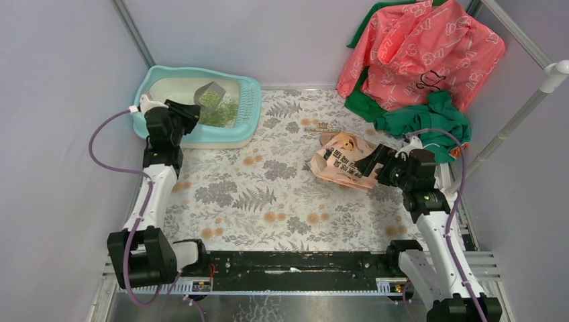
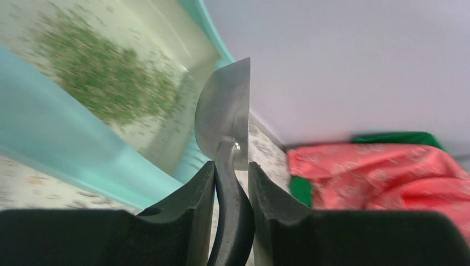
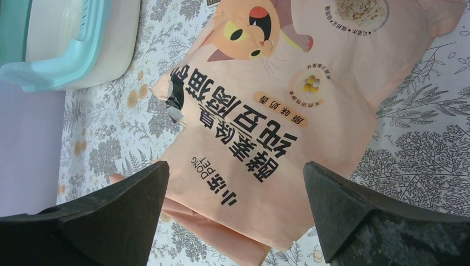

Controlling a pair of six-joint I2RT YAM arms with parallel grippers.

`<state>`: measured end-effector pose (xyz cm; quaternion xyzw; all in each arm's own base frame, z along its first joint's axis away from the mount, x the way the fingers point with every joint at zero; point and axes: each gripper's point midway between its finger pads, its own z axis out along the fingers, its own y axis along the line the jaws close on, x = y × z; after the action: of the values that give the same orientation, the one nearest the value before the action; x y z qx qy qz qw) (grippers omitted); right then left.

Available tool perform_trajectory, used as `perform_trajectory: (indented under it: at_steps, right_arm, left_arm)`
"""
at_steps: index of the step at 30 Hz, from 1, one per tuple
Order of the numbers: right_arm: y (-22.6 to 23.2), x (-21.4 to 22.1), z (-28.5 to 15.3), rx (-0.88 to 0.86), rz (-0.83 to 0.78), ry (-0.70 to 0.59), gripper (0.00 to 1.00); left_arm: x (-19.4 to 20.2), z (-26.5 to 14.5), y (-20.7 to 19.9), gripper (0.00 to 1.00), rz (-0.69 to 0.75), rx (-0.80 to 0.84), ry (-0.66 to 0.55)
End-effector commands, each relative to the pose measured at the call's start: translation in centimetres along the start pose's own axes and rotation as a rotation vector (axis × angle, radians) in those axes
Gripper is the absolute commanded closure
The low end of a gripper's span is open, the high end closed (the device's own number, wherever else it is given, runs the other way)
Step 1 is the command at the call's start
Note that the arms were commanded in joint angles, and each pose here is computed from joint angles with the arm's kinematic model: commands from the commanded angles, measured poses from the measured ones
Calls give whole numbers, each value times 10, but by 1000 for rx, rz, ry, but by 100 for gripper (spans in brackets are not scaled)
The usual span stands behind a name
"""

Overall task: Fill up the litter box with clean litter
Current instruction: Pour the cat litter into the litter box.

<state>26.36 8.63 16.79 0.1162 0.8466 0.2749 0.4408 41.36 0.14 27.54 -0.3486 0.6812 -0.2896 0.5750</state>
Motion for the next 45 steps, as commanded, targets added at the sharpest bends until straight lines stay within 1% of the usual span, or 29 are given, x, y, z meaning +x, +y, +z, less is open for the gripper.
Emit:
perform_trajectory:
  at_steps: [1, 4, 6, 8, 14, 17, 21, 26, 34, 36, 37, 40, 43, 45]
  right_arm:
    - [14, -10, -2, -64, -8, -37, 0]
    - [13, -8, -1, -67, -5, -35, 0]
    - [12, -9, 0, -60, -6, -39, 0]
    - [11, -9, 1, -61, -8, -39, 0]
    - [10, -7, 1, -60, -14, -31, 0]
    - [10, -6, 3, -62, -15, -24, 0]
    - [8, -3, 6, -66, -16, -17, 0]
    - [9, -2, 9, -75, -13, -6, 0]
    - [10, -3, 7, -72, -25, -6, 0]
    - [10, -4, 6, -71, -26, -7, 0]
    - [10, -4, 6, -70, -25, -7, 0]
    - [11, -9, 5, -64, -29, -21, 0]
    - [12, -14, 3, -55, -35, -26, 0]
    - [12, -17, 2, -45, -39, -31, 0]
  left_arm:
    - [-40, -3, 22, 100, 198, -203, -114]
    - [-51, -6, 27, 100, 289, -295, -169]
    - [-52, -7, 27, 100, 331, -347, -191]
    - [-50, -3, 23, 100, 403, -386, -206]
    - [-55, 14, 24, 100, 618, -579, -221]
    - [-62, 16, 28, 100, 719, -685, -228]
    - [-68, 14, 26, 100, 844, -784, -254]
    - [-67, 9, 14, 100, 988, -848, -307]
    - [-64, -4, -19, 100, 1108, -870, -364]
    - [-62, -7, -30, 99, 1097, -837, -362]
    - [-56, -8, -40, 99, 1091, -787, -346]
    - [-29, -15, -88, 99, 1030, -554, -275]
    - [18, -26, -142, 99, 844, -205, -113]
    - [55, -33, -165, 99, 703, -4, 26]
